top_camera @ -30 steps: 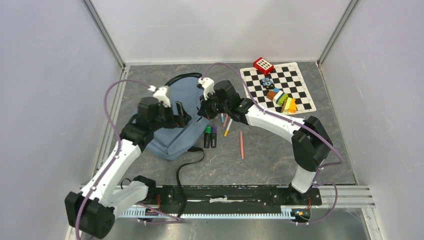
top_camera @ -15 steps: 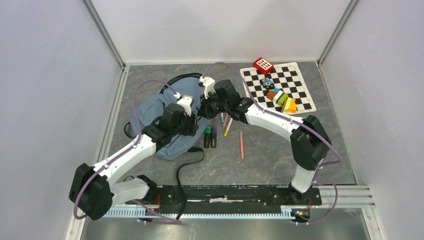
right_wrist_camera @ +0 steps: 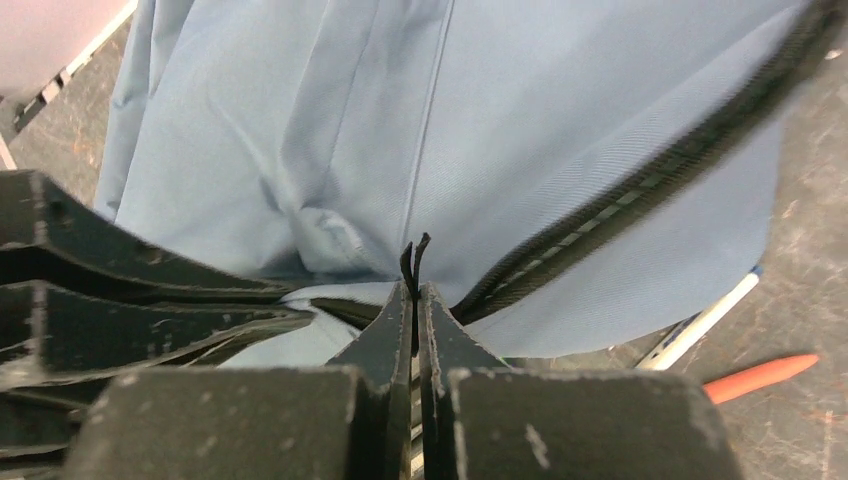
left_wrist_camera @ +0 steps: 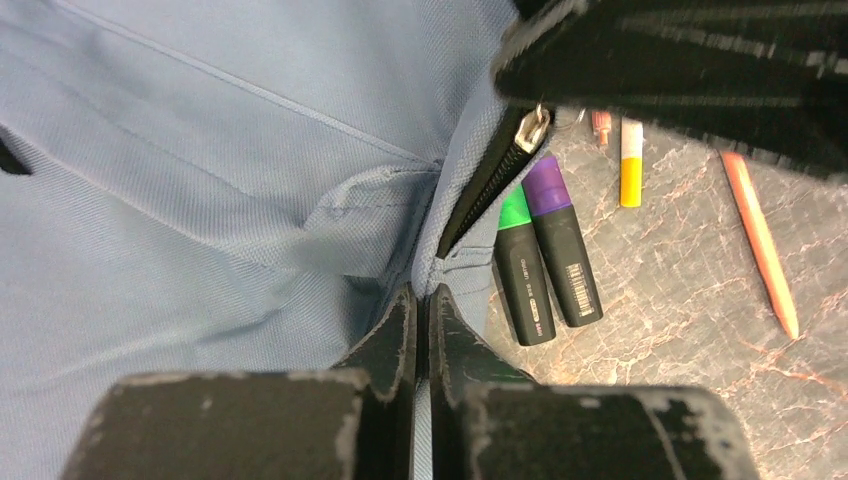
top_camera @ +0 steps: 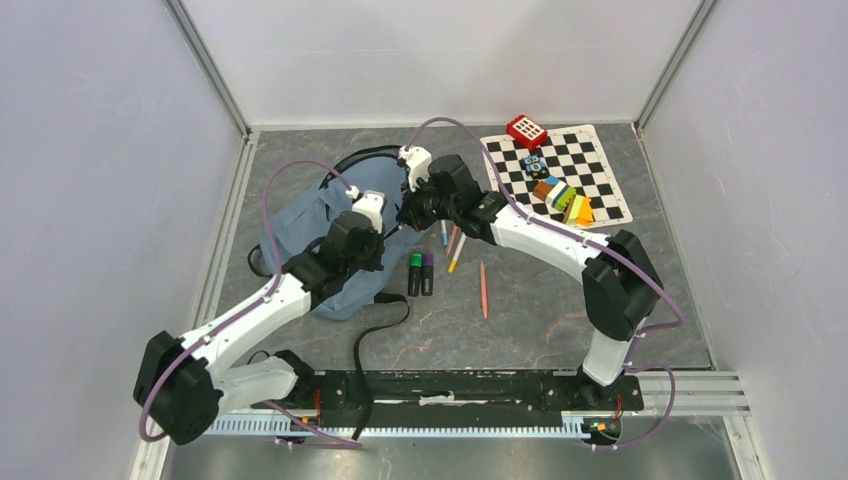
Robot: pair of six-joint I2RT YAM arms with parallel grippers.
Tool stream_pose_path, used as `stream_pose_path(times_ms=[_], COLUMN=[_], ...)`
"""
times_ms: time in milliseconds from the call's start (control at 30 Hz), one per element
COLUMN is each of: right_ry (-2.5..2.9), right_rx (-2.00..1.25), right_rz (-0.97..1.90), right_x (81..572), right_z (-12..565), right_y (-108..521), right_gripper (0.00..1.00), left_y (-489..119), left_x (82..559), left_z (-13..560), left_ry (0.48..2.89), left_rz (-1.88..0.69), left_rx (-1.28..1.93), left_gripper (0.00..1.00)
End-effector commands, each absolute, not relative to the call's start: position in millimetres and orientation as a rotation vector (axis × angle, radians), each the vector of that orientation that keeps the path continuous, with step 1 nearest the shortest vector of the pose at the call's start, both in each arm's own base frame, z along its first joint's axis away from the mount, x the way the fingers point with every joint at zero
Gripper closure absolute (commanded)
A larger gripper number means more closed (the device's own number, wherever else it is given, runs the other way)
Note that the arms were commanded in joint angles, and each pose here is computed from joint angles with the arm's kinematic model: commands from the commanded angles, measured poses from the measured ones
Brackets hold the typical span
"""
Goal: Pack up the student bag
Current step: Zip the student bag at the center of the board.
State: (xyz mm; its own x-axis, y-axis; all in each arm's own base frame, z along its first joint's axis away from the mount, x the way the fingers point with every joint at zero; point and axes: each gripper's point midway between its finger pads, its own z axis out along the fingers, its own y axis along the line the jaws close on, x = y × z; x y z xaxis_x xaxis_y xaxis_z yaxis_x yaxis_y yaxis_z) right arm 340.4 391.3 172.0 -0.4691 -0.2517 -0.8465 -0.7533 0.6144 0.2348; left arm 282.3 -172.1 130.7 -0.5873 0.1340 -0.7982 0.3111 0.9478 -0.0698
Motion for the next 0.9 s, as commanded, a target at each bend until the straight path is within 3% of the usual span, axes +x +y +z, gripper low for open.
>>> stream_pose_path(times_ms=[0, 333, 600, 633, 800, 867], right_ry=[1.847, 1.803, 1.729, 1.718, 1.709, 1.711], right_rx=[-0.631, -0.465, -0.509, -0.527, -0.602, -0.632], right_rz=[0.612, 0.584, 0.666, 0.676, 0.784, 0.818], right_x=[407, 474, 483, 481, 451, 433], right_z=[239, 251, 270, 273, 272, 267], right_y=[365, 341, 352, 354, 365, 369], right_gripper=[1.0, 1.0, 1.0, 1.0, 1.0, 1.0], left_y=[-124, -96, -100, -99, -123, -142], left_x=[261, 242, 238, 238, 252, 262], left_z=[119, 121, 133, 138, 180, 199], left_ry=[2.284, 2.294, 2.306, 2.302, 2.217, 2.182], left_rz=[-0.056, 0.023, -0.014, -0.016, -0.159, -0.262], left_rx=[0.164, 0.042, 0.042, 0.038, 0.05, 0.05], left_gripper=[0.98, 0.98, 0.96, 0.92, 0.45, 0.34])
